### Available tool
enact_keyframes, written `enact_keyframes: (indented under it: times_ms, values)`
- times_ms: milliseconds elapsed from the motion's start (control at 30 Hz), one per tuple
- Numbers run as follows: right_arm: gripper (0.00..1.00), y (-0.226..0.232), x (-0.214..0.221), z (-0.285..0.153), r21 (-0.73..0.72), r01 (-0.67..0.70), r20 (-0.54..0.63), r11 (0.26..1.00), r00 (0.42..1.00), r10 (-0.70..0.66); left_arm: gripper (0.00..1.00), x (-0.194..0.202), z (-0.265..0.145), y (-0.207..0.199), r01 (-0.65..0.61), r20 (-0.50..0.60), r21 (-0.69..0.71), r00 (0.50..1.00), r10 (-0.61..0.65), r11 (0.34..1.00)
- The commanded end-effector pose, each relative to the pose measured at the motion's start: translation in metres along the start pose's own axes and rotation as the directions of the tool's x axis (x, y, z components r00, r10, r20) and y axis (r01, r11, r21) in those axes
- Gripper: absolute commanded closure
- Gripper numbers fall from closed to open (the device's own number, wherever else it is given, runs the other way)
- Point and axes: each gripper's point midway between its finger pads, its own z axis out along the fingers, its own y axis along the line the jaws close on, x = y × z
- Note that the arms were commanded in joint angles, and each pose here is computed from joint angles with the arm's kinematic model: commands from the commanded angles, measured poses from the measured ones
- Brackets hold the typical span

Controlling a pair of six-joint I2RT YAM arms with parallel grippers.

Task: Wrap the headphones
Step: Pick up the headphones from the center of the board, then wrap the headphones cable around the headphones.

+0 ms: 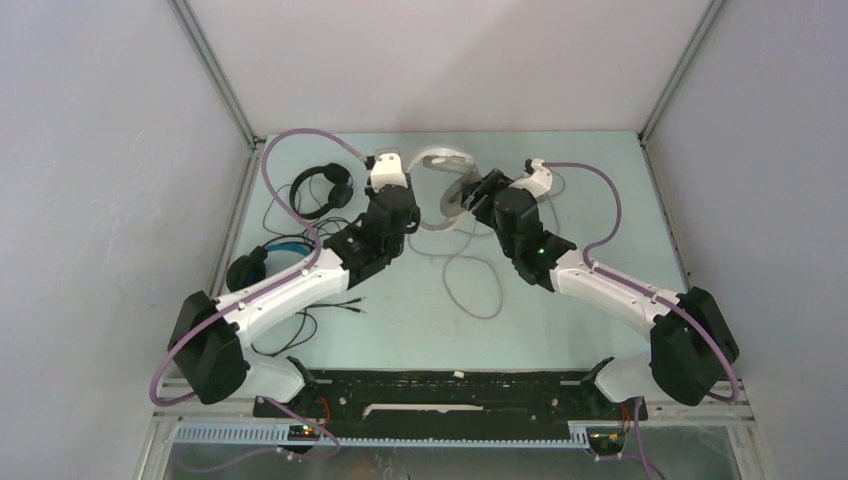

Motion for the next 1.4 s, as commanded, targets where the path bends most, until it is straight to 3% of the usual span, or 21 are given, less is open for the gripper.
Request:
enact_keyframes:
  times_ms: [0,167,233,367,500,667,867,1367]
  values:
    - [0.28,0.026,-0.012,-0.016,-0.153,0.070,-0.016,0.986,0.997,-0.074,1.00,-0.044,0.001,0.001,0.017,0.021,0.009,1.000,-0.018,1.000]
    - [0.15,0.005,-0.020,-0.041,-0.200,0.226,-0.097,0.953,0.964,-0.249,1.00,-0.049,-0.005,0.007,-0.020,-0.025,0.068,0.999,0.022,0.997]
    - [0.11,0.006,-0.026,-0.054,-0.289,0.329,-0.105,0.899,0.923,-0.371,1.00,-0.051,-0.010,0.006,-0.044,-0.058,0.115,0.997,0.051,0.992]
    - [0.07,0.027,-0.040,-0.086,-0.463,0.514,-0.007,0.722,0.813,-0.583,1.00,-0.057,-0.027,0.003,-0.117,-0.099,0.202,0.985,0.139,0.972]
    - [0.07,0.053,-0.039,-0.111,-0.612,0.602,0.128,0.513,0.715,-0.687,1.00,-0.061,-0.049,-0.001,-0.164,-0.123,0.297,0.970,0.208,0.941]
    - [0.04,0.074,-0.016,-0.123,-0.673,0.633,0.202,0.381,0.654,-0.729,1.00,-0.066,-0.069,0.002,-0.197,-0.144,0.350,0.955,0.260,0.916]
    - [0.02,0.084,-0.004,-0.113,-0.553,0.757,0.256,0.348,0.551,-0.794,1.00,-0.063,-0.081,0.005,-0.190,-0.178,0.373,0.946,0.271,0.908]
    - [0.17,0.052,0.034,-0.091,-0.546,0.744,0.079,0.384,0.502,-0.861,1.00,-0.057,-0.091,0.006,-0.196,-0.185,0.413,0.938,0.293,0.889]
